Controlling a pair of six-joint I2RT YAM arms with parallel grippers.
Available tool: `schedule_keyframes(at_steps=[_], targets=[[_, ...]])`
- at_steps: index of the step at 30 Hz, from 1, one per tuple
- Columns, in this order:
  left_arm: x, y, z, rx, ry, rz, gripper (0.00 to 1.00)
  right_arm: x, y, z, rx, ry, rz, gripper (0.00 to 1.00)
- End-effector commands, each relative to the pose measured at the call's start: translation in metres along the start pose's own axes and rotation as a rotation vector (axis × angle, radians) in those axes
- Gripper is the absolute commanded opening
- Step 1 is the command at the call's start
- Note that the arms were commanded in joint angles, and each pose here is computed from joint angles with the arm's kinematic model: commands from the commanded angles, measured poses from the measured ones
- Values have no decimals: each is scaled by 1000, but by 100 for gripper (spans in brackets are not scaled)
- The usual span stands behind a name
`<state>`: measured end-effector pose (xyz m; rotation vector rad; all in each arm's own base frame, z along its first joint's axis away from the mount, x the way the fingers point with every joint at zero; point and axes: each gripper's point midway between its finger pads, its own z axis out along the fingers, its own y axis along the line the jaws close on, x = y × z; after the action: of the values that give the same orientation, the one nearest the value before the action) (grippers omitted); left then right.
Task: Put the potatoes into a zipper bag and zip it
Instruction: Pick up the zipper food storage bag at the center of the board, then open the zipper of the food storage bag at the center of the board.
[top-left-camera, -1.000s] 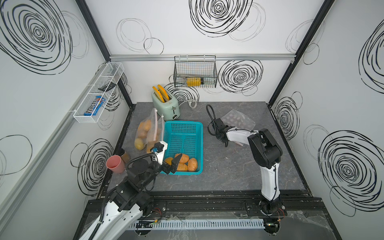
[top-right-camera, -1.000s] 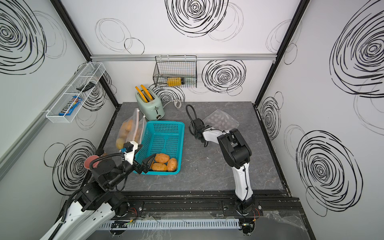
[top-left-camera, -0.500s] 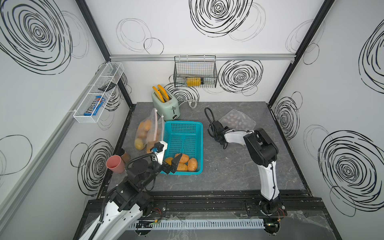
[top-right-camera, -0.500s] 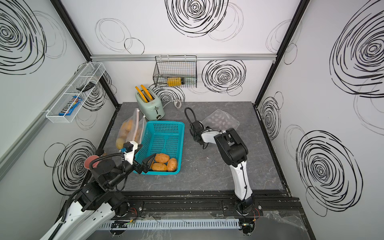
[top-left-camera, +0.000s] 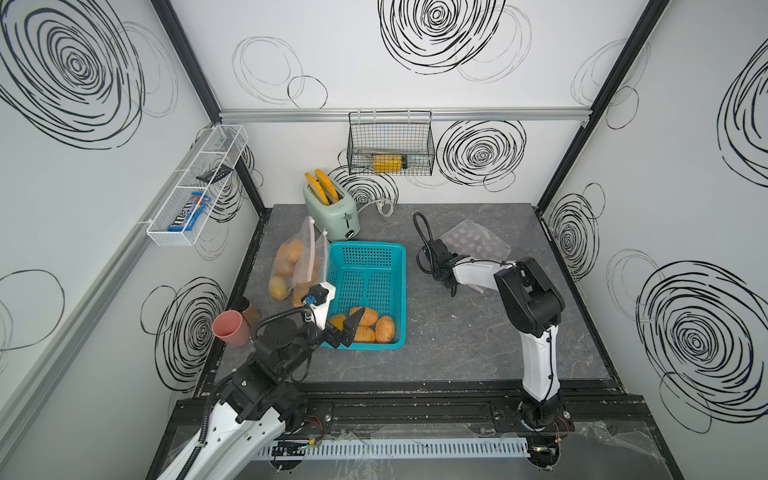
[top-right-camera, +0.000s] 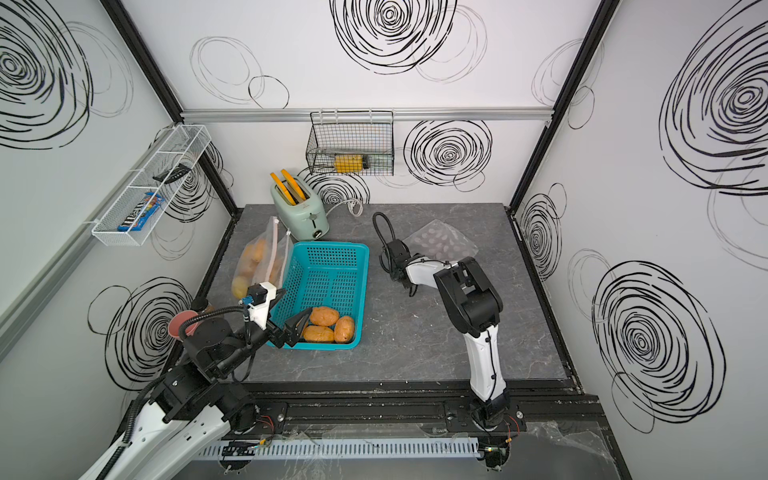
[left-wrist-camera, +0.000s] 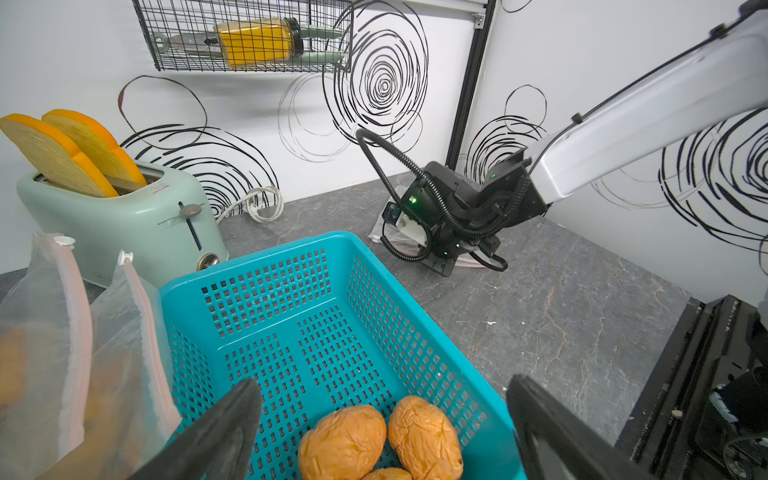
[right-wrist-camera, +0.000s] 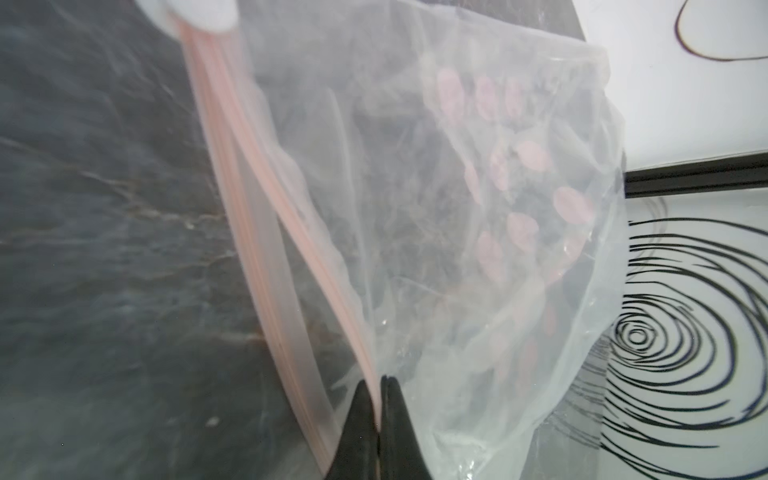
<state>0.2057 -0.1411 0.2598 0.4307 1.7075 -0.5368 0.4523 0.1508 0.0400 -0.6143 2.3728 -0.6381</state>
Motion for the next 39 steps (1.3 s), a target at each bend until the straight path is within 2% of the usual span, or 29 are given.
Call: schedule_keyframes(at_steps=[1,5,9,11,14,16,19,24,29,32,34,39], targets=[[-11,-2,0,7,-50,-11,96,-17,6,-40,-210,-62,173,0],[-12,-1,-3,-5,-74,-32,96,-26,12,-82,-425,-109,329,0],[-11,-5,-3,10,-75,-72,96,-31,23,-129,-651,-140,412,0],[-7,-5,1,6,-28,-78,96,-29,32,-154,-775,-148,413,0],[4,-10,14,26,106,-89,96,-26,48,-191,-952,-181,387,0],[15,-13,25,42,178,-102,96,-23,56,-209,-1015,-198,383,0],[19,-17,38,73,249,-164,96,-19,63,-222,-1062,-218,391,0],[1,-52,59,197,229,-288,96,-25,63,-252,-1134,-263,409,0],[3,-79,94,126,236,-235,97,-32,60,-277,-1167,-320,445,0],[12,-77,114,71,265,-278,100,-31,61,-286,-1171,-343,446,0],[17,-71,123,27,268,-288,98,-28,63,-288,-1172,-338,442,0],[25,-66,138,11,257,-327,91,-20,66,-292,-1185,-330,435,0]])
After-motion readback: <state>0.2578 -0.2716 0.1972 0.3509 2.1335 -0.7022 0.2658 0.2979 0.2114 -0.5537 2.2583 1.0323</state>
